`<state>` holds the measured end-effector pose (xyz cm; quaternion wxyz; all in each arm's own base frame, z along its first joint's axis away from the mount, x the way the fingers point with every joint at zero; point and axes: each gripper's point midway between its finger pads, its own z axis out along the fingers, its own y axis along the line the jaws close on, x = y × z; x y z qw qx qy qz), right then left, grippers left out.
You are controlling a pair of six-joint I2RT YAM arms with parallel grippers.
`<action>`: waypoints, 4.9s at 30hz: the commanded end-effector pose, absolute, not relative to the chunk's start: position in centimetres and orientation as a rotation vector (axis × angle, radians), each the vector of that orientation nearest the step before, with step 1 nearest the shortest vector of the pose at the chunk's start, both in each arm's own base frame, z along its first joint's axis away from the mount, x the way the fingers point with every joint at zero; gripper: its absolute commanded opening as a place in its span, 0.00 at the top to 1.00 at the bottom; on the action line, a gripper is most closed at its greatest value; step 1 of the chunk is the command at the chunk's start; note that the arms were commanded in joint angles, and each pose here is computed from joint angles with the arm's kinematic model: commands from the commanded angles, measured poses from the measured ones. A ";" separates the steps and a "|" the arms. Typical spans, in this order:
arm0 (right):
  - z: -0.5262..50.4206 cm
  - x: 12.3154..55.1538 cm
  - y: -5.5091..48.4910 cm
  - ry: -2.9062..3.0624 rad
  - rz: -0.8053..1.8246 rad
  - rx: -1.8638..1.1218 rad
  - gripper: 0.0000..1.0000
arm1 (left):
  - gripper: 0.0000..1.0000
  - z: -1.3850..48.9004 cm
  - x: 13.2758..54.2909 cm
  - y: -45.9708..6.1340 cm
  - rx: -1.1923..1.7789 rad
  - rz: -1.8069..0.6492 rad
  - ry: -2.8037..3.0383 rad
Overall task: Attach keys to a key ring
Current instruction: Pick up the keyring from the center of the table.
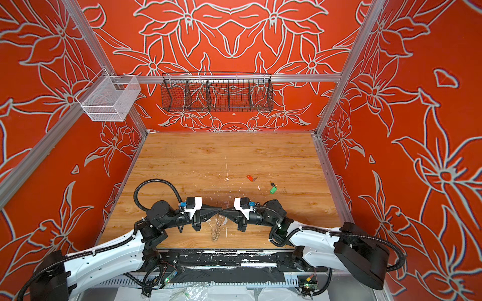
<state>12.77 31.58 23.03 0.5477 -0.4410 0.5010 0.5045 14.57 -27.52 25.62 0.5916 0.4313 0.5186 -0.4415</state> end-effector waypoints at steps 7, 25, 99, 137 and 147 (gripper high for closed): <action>25.0 12.7 31.8 1.117 1.187 -1.036 1.00 | 1.00 27.4 14.2 -27.5 1.006 -1.019 1.138; 20.4 15.7 29.4 1.424 0.801 -1.130 1.00 | 0.60 24.9 17.2 -26.3 1.131 -0.713 1.444; 20.1 12.3 29.4 1.433 0.937 -1.300 1.00 | 0.75 21.5 14.1 -29.8 1.466 -0.901 1.399; 19.7 12.8 29.5 1.449 0.913 -1.288 1.00 | 0.87 20.7 14.6 -30.0 1.468 -0.888 1.439; 20.4 12.2 29.2 1.411 0.937 -1.281 1.00 | 0.84 21.4 14.3 -29.8 1.457 -0.883 1.407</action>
